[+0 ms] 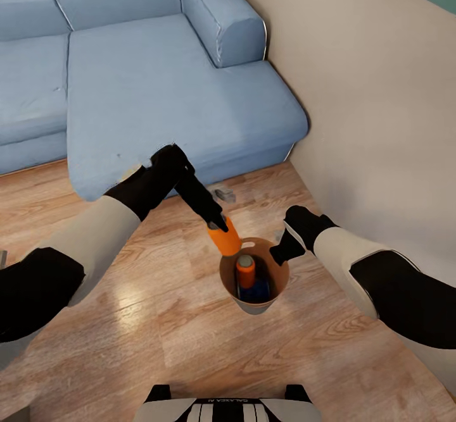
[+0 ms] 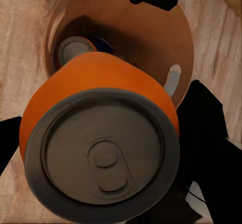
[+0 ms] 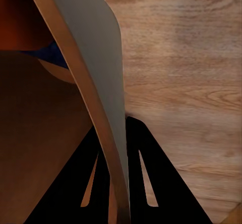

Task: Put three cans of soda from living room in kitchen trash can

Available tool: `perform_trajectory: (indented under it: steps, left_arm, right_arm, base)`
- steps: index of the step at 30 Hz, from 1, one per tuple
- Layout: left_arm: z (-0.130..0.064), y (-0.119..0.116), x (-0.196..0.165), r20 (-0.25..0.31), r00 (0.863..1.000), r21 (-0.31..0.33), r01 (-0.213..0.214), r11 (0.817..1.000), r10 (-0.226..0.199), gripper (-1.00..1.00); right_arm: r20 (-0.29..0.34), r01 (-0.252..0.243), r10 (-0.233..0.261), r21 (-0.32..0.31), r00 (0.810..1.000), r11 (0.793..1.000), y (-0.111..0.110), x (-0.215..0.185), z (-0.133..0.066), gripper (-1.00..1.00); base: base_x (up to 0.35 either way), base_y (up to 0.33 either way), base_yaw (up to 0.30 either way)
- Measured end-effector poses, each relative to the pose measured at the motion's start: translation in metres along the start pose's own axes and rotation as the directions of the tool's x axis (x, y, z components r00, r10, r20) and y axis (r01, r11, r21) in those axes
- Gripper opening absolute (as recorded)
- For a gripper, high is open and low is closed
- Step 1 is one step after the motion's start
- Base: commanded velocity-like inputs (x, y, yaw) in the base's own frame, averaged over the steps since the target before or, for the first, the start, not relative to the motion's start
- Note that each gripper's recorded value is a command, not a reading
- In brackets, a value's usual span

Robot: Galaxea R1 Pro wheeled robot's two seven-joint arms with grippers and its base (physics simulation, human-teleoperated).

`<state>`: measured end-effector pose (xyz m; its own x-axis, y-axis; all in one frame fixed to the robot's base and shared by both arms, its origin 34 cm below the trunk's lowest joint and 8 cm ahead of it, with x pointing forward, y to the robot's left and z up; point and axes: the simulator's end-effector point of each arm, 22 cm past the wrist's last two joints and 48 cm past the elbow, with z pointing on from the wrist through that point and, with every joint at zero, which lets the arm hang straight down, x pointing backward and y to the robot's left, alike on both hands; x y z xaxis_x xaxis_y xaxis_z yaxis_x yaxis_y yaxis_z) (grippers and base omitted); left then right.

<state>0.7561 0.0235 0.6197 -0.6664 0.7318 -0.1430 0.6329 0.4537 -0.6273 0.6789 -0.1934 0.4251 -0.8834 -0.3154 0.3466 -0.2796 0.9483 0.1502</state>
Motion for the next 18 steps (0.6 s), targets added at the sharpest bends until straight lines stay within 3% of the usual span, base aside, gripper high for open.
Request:
perform_trajectory:
  steps: [6,18]
  left_arm:
    - [0.042,-0.011,0.02,-0.081,0.997,-0.008,-0.01,1.0,0.01,-1.0]
    - [0.064,-0.031,0.019,-0.098,0.994,0.021,-0.035,0.999,0.037,-1.0]
  right_arm:
    - [0.0,0.002,-0.002,0.003,1.0,1.0,-0.001,0.0,0.0,-1.0]
    - [0.0,0.012,-0.012,0.003,1.0,1.0,0.004,-0.001,0.0,-1.0]
  base:
    - [0.0,0.0,0.0]
    - [0.0,0.0,0.0]
